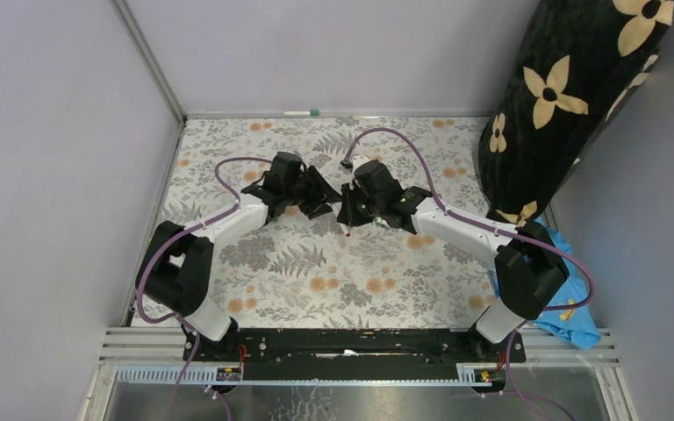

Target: Open the pen caps

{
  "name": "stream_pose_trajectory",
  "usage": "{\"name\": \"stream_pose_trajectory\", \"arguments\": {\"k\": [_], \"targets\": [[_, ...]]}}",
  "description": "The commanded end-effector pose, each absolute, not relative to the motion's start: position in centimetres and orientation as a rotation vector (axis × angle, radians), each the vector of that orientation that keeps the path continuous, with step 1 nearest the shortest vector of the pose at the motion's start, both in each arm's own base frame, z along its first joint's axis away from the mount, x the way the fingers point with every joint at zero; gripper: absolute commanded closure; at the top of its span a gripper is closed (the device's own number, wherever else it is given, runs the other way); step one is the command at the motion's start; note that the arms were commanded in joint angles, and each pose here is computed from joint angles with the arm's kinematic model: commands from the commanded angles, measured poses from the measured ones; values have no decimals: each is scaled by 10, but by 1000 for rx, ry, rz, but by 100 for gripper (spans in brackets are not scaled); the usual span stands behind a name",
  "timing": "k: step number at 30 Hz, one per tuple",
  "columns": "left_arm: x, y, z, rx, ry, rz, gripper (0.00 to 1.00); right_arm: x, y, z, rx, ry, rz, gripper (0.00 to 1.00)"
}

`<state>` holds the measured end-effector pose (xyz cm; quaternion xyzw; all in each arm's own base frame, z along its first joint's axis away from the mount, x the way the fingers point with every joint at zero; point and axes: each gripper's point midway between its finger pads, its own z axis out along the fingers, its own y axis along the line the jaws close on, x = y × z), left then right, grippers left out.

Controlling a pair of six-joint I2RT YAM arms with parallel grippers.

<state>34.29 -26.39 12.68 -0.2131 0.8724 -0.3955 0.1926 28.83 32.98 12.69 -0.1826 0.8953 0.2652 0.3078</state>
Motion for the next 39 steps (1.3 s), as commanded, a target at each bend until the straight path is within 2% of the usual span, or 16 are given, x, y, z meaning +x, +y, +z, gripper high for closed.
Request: {"name": "stream_pose_trajectory", "arguments": {"k": [1,13,26,29,32,33,36,39], "targets": [[346,-267,133,-613,2400,-1153,48,286,341,142,-492,2314,774,100],[349,-256,136,-667,2365,-1121,62,281,340,140,-500,2319,787,100],[347,-258,136,-661,2365,-1150,86,282,340,142,-493,2313,789,100],[346,-257,136,-653,2361,-1153,100,282,340,143,-491,2309,791,100],[346,-255,139,-650,2342,-1157,100,282,340,144,-490,2302,796,100],[347,-254,141,-652,2330,-1152,100,282,340,144,-489,2299,797,98],[345,-252,141,-659,2327,-1153,100,282,342,147,-483,2288,813,84],[347,-254,146,-653,2310,-1187,100,284,347,148,-486,2291,826,79]]}}
